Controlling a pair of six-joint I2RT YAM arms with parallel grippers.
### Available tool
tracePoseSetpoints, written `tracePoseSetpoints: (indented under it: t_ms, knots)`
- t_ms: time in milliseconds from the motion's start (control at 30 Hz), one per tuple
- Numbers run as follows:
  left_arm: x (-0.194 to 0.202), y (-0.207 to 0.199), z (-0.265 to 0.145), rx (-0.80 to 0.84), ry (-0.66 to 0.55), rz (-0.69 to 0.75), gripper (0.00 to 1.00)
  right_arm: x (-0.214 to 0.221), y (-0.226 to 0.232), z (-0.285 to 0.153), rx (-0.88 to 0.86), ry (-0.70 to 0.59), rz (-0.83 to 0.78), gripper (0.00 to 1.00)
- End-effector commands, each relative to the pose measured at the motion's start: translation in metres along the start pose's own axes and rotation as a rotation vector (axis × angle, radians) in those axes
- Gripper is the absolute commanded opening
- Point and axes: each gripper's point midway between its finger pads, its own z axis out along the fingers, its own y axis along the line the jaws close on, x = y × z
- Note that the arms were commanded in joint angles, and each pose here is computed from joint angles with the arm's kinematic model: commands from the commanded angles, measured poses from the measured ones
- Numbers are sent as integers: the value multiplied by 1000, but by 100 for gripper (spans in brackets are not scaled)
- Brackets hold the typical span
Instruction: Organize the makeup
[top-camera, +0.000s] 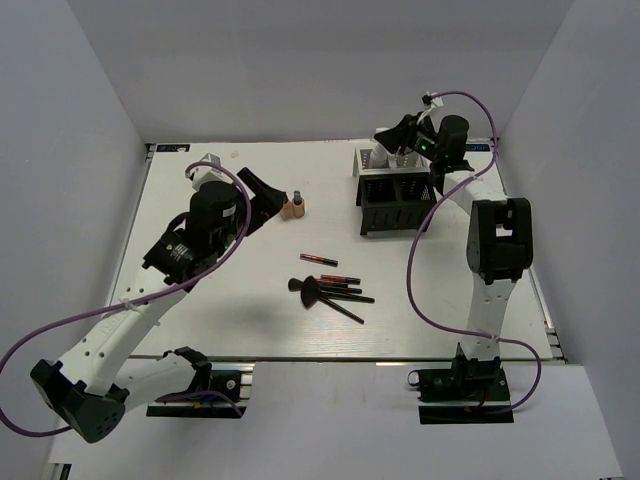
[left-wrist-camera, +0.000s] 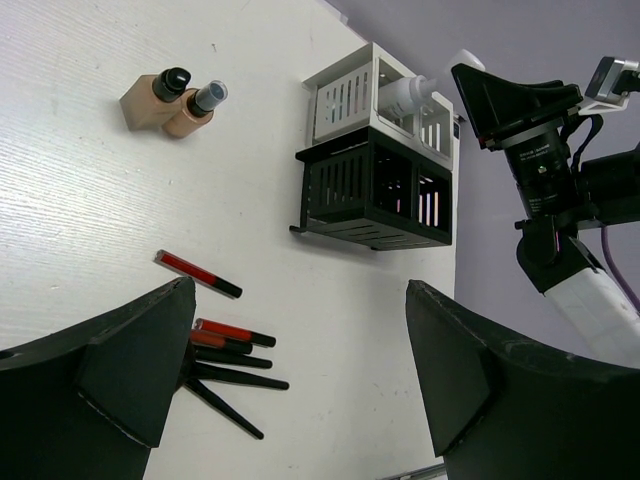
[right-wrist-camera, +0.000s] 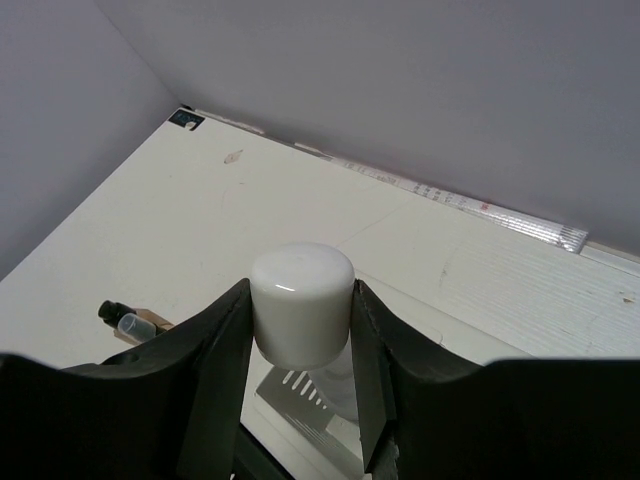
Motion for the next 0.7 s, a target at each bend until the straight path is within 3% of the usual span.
tracePoseSetpoints:
  t_ms: [0, 667]
  knots:
    - [2, 1, 2, 0, 4, -6, 96, -30, 6, 6, -29, -75, -58, 29]
    - [6, 2, 8, -20, 16, -5, 96, -9, -8, 13, -25, -50, -108, 30]
